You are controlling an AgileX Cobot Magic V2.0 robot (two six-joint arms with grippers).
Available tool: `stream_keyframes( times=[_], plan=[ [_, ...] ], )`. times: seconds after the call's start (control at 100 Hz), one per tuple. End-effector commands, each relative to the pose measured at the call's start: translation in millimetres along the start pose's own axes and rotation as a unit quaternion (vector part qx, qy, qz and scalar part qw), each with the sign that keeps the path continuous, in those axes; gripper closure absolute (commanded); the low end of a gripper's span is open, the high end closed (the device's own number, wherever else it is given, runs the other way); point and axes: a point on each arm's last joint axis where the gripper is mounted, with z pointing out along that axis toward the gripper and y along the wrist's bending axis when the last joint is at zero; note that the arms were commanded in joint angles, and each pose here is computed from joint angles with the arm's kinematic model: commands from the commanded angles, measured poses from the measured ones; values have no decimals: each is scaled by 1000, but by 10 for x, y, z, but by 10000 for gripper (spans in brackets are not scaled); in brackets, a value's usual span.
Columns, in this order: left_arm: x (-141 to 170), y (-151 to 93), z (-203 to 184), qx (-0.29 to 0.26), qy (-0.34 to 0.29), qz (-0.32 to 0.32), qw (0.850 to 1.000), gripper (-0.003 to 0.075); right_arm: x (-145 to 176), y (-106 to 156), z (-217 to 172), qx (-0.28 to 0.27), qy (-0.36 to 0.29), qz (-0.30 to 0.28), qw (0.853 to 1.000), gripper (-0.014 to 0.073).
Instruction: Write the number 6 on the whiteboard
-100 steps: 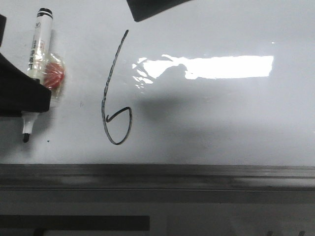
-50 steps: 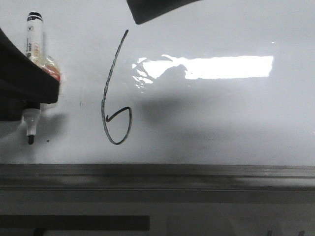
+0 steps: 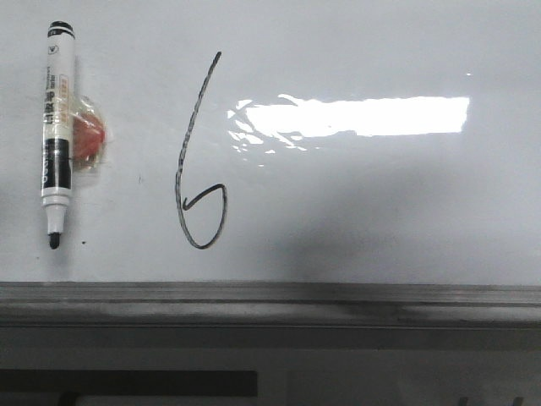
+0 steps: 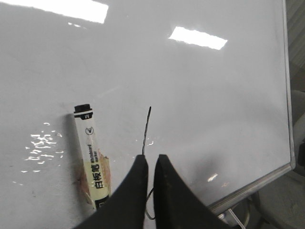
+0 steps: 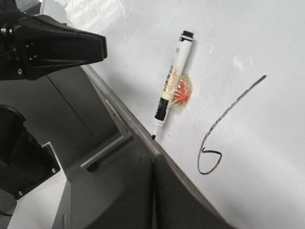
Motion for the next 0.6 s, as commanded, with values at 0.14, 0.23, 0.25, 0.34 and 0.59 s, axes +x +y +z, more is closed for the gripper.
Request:
stream_keyframes(
  times=[0.14, 0.23, 0.25, 0.34, 0.59],
  plan=[
    [154, 91, -222, -3, -55, 66, 996, 739, 191, -55, -460, 6, -158, -50, 986, 662],
    [255, 136, -282, -2, -68, 76, 995, 739, 401, -83, -574, 4, -182, -50, 982, 662],
    [272, 144, -292, -2, -70, 79, 994, 739, 449, -89, -601, 3, -186, -50, 981, 662],
    [345, 175, -319, -6, -69, 107, 992, 739, 636, -113, -713, 2, -201, -52, 978, 662],
    [410, 204, -317, -9, -62, 119, 991, 739, 1056, -171, -847, 1, -220, -57, 974, 662]
  ],
)
